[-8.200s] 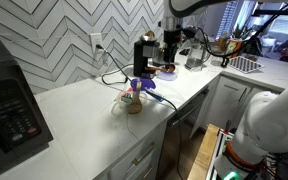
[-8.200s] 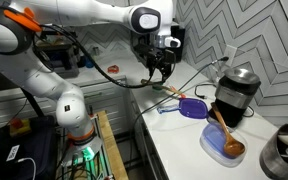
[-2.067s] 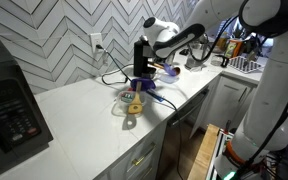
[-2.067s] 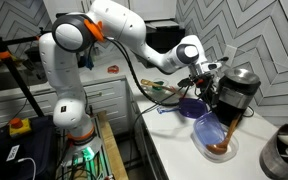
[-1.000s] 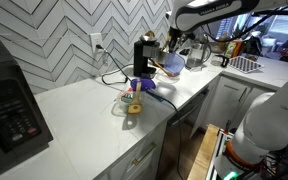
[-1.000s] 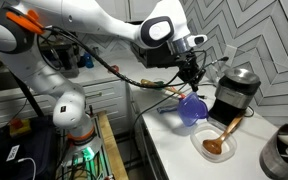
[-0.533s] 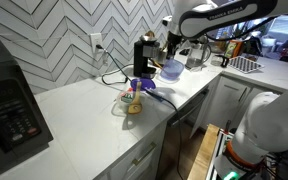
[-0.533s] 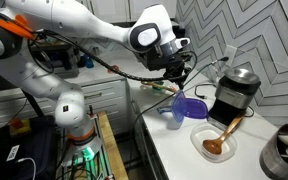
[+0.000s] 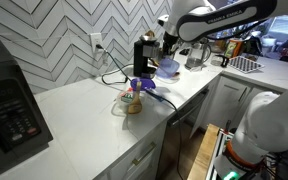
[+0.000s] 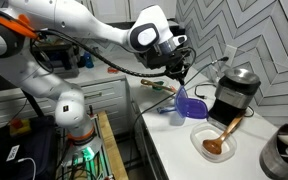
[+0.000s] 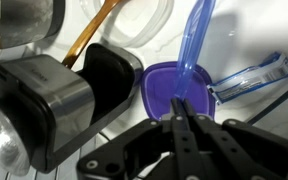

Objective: Remove the blue lid from the clear bowl and put it on the stacked lids on the counter.

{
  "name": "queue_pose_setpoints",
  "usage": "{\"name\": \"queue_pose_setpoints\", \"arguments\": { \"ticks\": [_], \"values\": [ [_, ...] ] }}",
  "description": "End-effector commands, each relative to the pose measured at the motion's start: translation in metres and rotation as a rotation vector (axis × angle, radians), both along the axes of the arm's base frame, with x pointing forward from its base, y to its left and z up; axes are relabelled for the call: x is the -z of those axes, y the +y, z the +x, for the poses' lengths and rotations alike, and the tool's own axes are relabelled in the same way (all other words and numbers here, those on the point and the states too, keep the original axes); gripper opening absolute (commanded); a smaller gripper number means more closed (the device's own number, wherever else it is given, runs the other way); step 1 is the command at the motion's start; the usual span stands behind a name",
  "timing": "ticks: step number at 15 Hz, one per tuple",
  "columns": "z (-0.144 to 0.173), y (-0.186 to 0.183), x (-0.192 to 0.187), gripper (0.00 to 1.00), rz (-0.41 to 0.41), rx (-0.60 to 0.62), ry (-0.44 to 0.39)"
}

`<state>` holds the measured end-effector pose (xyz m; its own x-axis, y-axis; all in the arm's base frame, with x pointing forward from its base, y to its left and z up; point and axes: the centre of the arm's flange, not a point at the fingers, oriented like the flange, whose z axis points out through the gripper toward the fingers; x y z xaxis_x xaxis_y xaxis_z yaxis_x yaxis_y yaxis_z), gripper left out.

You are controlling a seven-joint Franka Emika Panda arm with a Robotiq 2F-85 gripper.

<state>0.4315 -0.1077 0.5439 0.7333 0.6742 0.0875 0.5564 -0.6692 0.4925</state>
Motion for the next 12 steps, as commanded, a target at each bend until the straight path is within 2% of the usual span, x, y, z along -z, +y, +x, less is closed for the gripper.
{"name": "queue_pose_setpoints", "arguments": {
  "ticks": [1, 3, 6, 12],
  "values": [
    [0.001, 0.056, 0.004, 0.01, -0.117, 0.005, -0.148],
    [0.011, 0.083, 0.01, 0.01, -0.219, 0.017, -0.197],
    [0.027, 0.108, 0.031, 0.01, -0.341, 0.092, -0.227],
    [0.056, 0.13, 0.082, 0.01, -0.409, 0.189, -0.234]
  ]
}}
